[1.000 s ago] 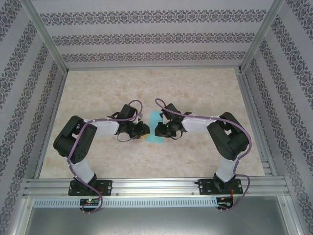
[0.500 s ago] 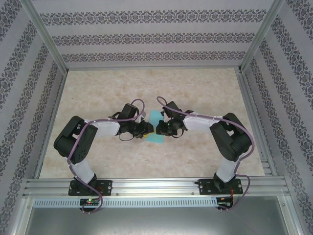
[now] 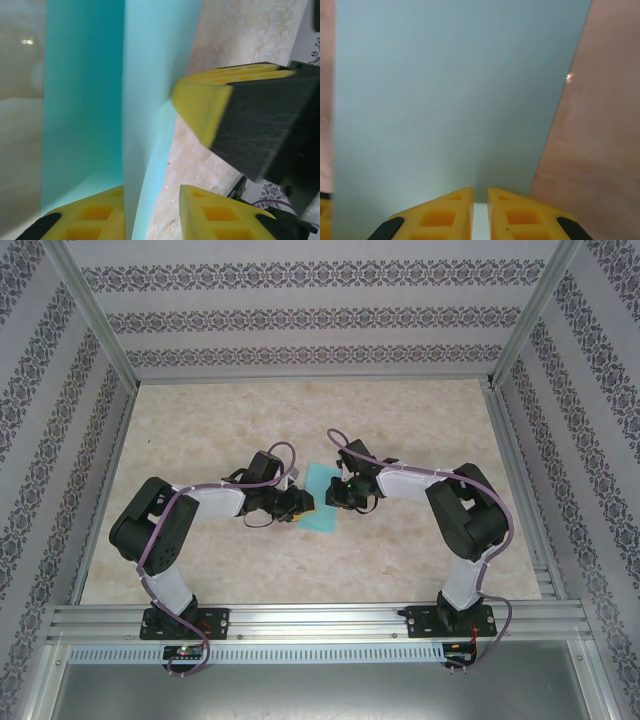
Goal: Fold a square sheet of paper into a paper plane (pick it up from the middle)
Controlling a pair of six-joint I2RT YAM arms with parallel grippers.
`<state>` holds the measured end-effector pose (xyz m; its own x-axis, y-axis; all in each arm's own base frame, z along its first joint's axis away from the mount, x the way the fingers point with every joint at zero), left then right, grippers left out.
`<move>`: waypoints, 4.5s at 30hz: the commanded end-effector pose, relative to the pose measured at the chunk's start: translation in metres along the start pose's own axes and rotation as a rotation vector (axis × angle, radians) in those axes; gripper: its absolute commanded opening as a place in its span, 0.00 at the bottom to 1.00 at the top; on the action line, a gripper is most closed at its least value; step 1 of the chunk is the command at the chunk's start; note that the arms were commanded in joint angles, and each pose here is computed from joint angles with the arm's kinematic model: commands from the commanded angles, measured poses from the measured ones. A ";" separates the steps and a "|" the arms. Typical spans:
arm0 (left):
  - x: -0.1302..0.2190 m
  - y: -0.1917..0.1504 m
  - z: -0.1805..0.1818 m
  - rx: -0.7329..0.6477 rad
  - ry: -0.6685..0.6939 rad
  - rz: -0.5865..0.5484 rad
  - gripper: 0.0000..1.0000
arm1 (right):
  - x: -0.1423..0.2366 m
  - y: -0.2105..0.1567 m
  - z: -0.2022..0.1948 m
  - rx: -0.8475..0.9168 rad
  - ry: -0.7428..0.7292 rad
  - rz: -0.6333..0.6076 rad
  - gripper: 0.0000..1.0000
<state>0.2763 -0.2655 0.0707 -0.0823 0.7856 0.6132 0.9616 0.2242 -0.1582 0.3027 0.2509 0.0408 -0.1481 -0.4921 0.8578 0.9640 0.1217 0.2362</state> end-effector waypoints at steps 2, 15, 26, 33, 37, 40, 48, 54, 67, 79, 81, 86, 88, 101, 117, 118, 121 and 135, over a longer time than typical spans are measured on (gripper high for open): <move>0.008 -0.007 -0.023 -0.042 -0.063 0.004 0.30 | -0.007 0.002 -0.001 0.004 -0.011 0.015 0.16; -0.004 -0.002 -0.051 -0.083 -0.123 0.014 0.38 | -0.010 -0.007 -0.011 -0.027 -0.029 0.045 0.15; -0.017 0.014 -0.043 -0.073 -0.084 -0.035 0.46 | 0.018 0.007 0.002 -0.042 0.087 -0.046 0.21; -0.019 0.017 -0.036 -0.070 -0.065 -0.060 0.46 | 0.042 0.004 -0.010 -0.054 0.050 -0.100 0.24; -0.019 0.017 -0.032 -0.065 -0.056 -0.064 0.42 | 0.049 0.002 -0.008 -0.035 0.085 -0.128 0.27; -0.019 0.017 -0.031 -0.063 -0.046 -0.066 0.36 | 0.048 0.004 0.000 -0.019 0.139 -0.131 0.31; -0.018 0.017 -0.027 -0.062 -0.031 -0.069 0.28 | 0.045 0.012 0.022 0.024 0.243 -0.141 0.33; -0.019 0.017 -0.027 -0.063 -0.031 -0.067 0.27 | 0.036 0.010 0.020 0.024 0.240 -0.115 0.31; -0.019 0.016 -0.027 -0.064 -0.032 -0.065 0.27 | 0.032 0.007 0.021 0.030 0.271 -0.099 0.13; -0.020 0.016 -0.038 -0.094 -0.079 -0.049 0.27 | 0.020 0.007 0.006 0.036 0.186 -0.072 0.06; -0.022 0.017 -0.037 -0.090 -0.082 -0.042 0.27 | 0.016 0.006 0.003 0.030 0.174 -0.065 0.06; -0.025 0.017 -0.035 -0.085 -0.080 -0.031 0.27 | 0.011 0.007 0.000 0.029 0.160 -0.060 0.06; -0.026 0.017 -0.034 -0.085 -0.079 -0.026 0.27 | 0.010 0.008 -0.002 0.030 0.150 -0.056 0.06; -0.032 0.017 -0.032 -0.081 -0.074 -0.004 0.27 | 0.005 0.011 -0.009 0.031 0.104 -0.043 0.06; -0.035 0.017 -0.029 -0.082 -0.051 0.000 0.27 | 0.004 0.012 -0.011 0.046 0.076 -0.037 0.06; -0.036 0.018 -0.028 -0.083 -0.049 -0.002 0.27 | 0.003 0.011 -0.011 0.046 0.075 -0.035 0.06; -0.037 0.018 -0.026 -0.079 -0.041 -0.001 0.27 | 0.002 0.011 -0.011 0.047 0.077 -0.034 0.06; -0.038 0.018 -0.014 -0.064 0.013 -0.011 0.26 | -0.001 0.010 -0.014 0.040 0.071 -0.026 0.06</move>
<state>0.3016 -0.2949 0.0617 -0.1019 0.7918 0.6022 0.9698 0.2139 -0.1171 0.3117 0.2383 0.0390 -0.1507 -0.5688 0.8085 0.9573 0.1201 0.2629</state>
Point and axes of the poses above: each hand's point on the last joint's axis, 136 mm out from that joint toward the fingers, its own x axis back along the fingers, its own z axis along the line the jaws close on, y = z × x, the point moved 3 cm from there along x, back along the fingers, and after that the axes turned 10 degrees about x, right-handed, at the moved point
